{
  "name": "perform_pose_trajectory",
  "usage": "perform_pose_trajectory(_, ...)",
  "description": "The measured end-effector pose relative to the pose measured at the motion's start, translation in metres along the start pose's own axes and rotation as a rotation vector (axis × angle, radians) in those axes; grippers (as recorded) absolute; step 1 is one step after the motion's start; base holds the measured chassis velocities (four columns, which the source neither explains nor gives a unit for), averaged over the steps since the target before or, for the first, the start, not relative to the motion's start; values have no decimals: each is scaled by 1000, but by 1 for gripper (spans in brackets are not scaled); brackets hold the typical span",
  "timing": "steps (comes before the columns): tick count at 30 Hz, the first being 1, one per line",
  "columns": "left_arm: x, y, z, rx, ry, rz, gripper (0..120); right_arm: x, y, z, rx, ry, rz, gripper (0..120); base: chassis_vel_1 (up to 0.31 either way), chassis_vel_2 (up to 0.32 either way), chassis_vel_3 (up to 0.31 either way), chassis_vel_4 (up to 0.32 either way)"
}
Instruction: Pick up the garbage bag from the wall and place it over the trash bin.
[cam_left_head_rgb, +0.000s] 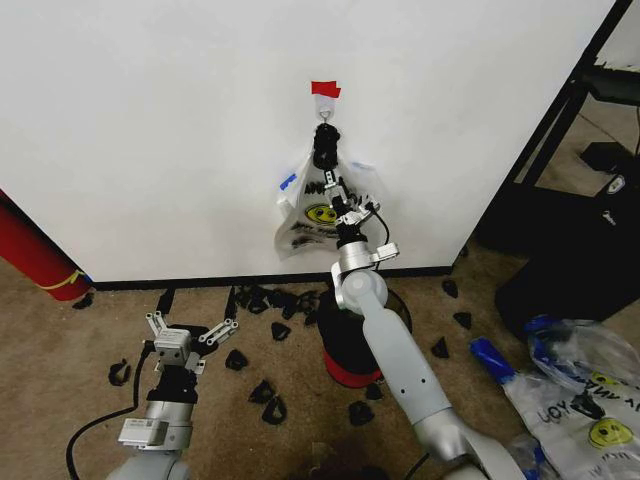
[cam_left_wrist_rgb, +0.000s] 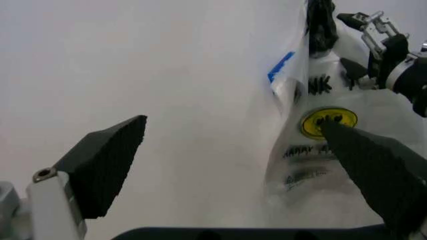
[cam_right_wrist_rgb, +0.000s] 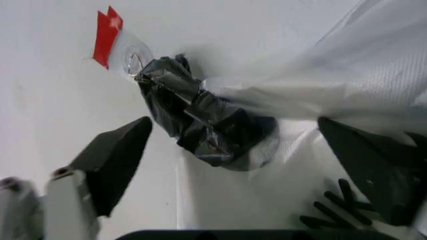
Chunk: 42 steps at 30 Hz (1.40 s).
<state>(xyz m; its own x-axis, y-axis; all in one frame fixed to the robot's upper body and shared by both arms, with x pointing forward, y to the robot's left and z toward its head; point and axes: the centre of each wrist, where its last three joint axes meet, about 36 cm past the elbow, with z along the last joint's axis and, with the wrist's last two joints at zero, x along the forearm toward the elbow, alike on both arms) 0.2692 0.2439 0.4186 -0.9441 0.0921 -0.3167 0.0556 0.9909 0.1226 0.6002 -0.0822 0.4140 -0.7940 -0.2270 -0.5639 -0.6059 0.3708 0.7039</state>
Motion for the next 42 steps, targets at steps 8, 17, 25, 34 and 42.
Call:
perform_pose_trajectory(8,0,1,6,-5,3,7,100,-2,-2,8,50,61,-59,83,0,0,0,0)
perform_pose_trajectory(17,1,4,9,-16,9,12,100,-18,-3,3,74,62,-91,87,0,0,0,0)
perform_pose_trajectory(25,1,4,12,-18,13,12,100,-26,-1,0,79,62,-122,66,0,0,0,0)
perform_pose_trajectory(34,3,3,16,-15,18,11,100,-27,1,-3,87,53,-132,32,0,0,0,0)
perform_pose_trajectory(42,4,1,18,-11,18,10,100,-24,-1,-3,94,55,-126,8,0,0,0,0)
